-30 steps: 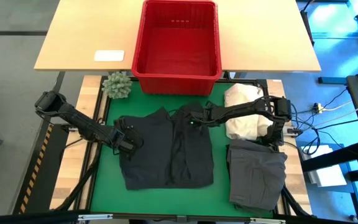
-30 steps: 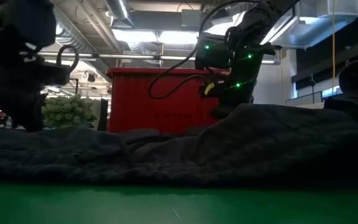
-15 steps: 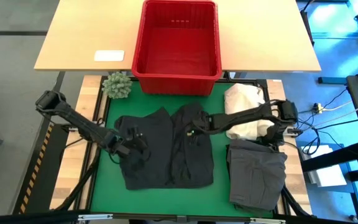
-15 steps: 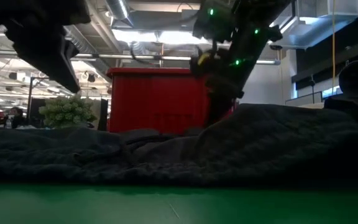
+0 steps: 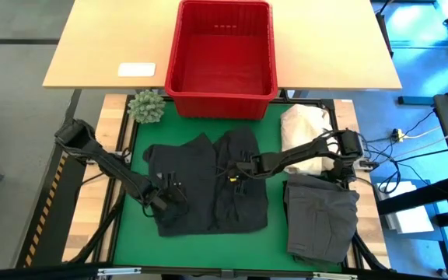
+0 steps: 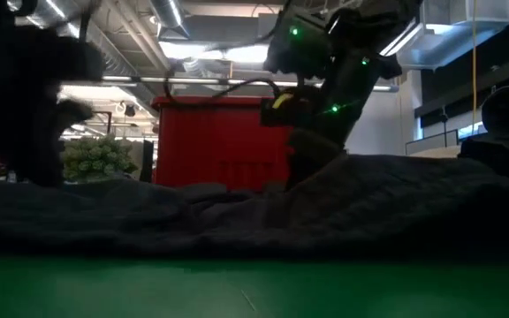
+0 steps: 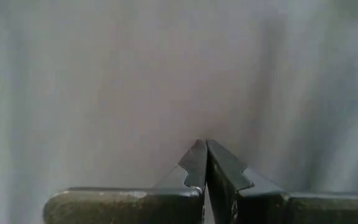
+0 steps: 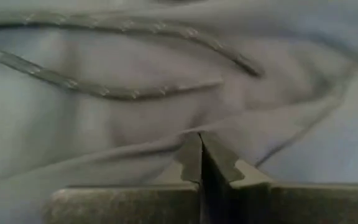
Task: Fold laundry
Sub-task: Fold the gray short
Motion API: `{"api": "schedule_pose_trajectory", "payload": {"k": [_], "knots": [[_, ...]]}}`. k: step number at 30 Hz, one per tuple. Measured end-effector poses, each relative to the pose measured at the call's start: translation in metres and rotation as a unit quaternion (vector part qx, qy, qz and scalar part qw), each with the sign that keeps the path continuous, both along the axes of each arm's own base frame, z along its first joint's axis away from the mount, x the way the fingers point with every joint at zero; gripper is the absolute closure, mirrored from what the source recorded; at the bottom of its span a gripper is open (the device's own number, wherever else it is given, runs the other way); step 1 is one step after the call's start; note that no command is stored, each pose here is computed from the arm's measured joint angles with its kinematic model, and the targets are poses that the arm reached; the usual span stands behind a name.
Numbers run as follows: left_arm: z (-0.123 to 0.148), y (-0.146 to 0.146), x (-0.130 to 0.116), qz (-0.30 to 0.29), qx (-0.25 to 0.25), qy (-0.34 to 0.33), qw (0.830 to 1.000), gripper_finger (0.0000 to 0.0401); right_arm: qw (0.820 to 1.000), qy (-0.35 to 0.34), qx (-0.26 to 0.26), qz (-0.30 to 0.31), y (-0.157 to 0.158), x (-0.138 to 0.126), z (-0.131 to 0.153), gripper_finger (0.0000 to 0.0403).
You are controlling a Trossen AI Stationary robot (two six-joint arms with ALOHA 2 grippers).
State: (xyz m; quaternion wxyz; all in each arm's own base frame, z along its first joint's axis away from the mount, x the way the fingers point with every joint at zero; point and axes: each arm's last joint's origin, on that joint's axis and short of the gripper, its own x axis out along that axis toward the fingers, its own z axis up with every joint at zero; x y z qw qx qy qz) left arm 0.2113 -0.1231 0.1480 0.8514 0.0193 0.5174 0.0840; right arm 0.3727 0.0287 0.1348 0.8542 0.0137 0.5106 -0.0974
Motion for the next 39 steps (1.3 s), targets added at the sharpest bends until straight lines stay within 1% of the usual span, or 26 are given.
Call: {"api": "schedule_pose_trajectory", "payload": {"k": [2, 4, 6, 8, 11, 17, 20, 24, 28, 33, 39], "knots": [[-0.009, 0.0, -0.002, 0.008, -0.008, 0.037, 0.999, 0.04, 0.999, 0.021, -0.011, -0.029, -0.006, -0.004, -0.001, 0.0403], [-0.015, 0.001, -0.004, 0.032, -0.007, 0.065, 0.997, 0.04, 0.997, 0.04, -0.027, -0.057, -0.011, -0.009, 0.0, 0.0403], [-0.017, 0.002, -0.006, 0.056, -0.012, 0.081, 0.995, 0.04, 0.994, 0.068, -0.04, -0.073, -0.013, -0.017, 0.002, 0.0403], [-0.018, 0.001, -0.01, 0.068, -0.013, 0.095, 0.993, 0.04, 0.992, 0.079, -0.041, -0.086, -0.013, -0.021, 0.004, 0.0403], [-0.017, -0.002, -0.014, 0.058, -0.032, 0.114, 0.991, 0.04, 0.99, 0.1, -0.029, -0.095, -0.009, -0.027, 0.006, 0.0403], [-0.008, -0.016, -0.015, 0.025, -0.109, 0.15, 0.982, 0.04, 0.989, 0.119, 0.008, -0.082, 0.011, -0.032, 0.006, 0.0403], [-0.006, -0.021, -0.017, 0.011, -0.133, 0.165, 0.977, 0.04, 0.986, 0.138, 0.011, -0.088, 0.02, -0.038, 0.007, 0.0403], [-0.006, -0.023, -0.02, 0.021, -0.16, 0.191, 0.968, 0.04, 0.978, 0.175, 0.01, -0.111, 0.026, -0.049, 0.007, 0.0403], [-0.006, -0.024, -0.02, 0.022, -0.176, 0.205, 0.963, 0.04, 0.972, 0.194, 0.01, -0.129, 0.025, -0.056, 0.011, 0.0403], [-0.006, -0.024, -0.021, 0.019, -0.177, 0.207, 0.962, 0.04, 0.975, 0.18, 0.014, -0.133, 0.023, -0.061, 0.027, 0.0403], [-0.006, -0.024, -0.021, 0.018, -0.177, 0.207, 0.962, 0.04, 0.974, 0.145, -0.008, -0.176, 0.018, -0.074, 0.055, 0.0403]]}}
